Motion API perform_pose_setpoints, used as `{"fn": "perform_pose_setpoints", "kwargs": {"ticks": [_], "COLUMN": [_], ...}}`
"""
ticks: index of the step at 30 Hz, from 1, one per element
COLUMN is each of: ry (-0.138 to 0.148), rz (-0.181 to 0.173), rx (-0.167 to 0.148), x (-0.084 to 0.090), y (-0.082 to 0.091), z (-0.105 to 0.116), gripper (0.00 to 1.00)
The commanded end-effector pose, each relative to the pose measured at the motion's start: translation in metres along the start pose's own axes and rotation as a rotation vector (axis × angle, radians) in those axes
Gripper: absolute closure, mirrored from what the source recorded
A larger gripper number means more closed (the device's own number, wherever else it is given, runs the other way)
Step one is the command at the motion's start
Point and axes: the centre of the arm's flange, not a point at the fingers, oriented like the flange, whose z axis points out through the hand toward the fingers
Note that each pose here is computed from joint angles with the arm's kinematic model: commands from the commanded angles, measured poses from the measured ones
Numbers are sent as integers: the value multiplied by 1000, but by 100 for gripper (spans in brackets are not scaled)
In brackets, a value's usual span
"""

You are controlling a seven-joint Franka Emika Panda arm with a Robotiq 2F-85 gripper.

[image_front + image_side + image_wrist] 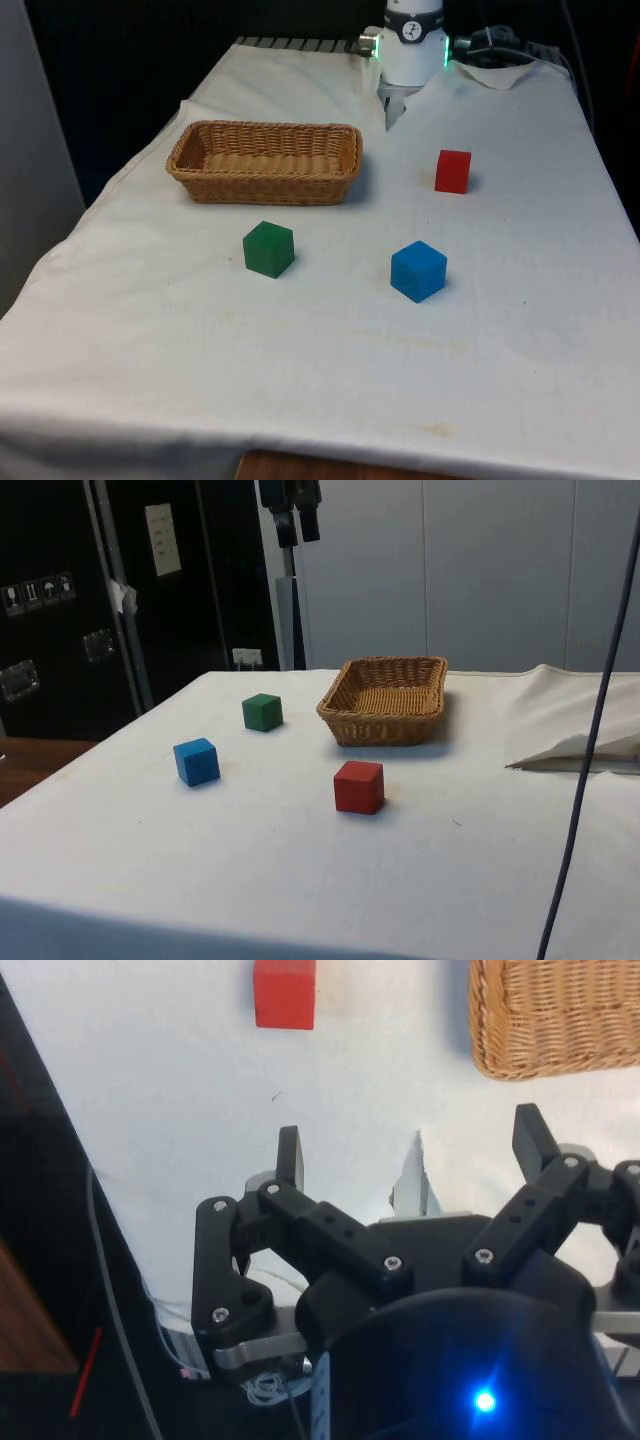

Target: Pick up exactly two blocks and place them into the basket.

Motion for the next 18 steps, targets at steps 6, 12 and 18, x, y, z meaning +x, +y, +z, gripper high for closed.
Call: {"fn": "perform_pose_setpoints", "kwargs": {"ticks": [6, 12, 18], "ry": [43, 53, 43], "rz": [6, 28, 49], "rx": [1, 6, 8], "x": [-10, -16, -20], "y": [-9, -16, -19], "z": [11, 26, 44], "gripper": [0, 0, 0]}}
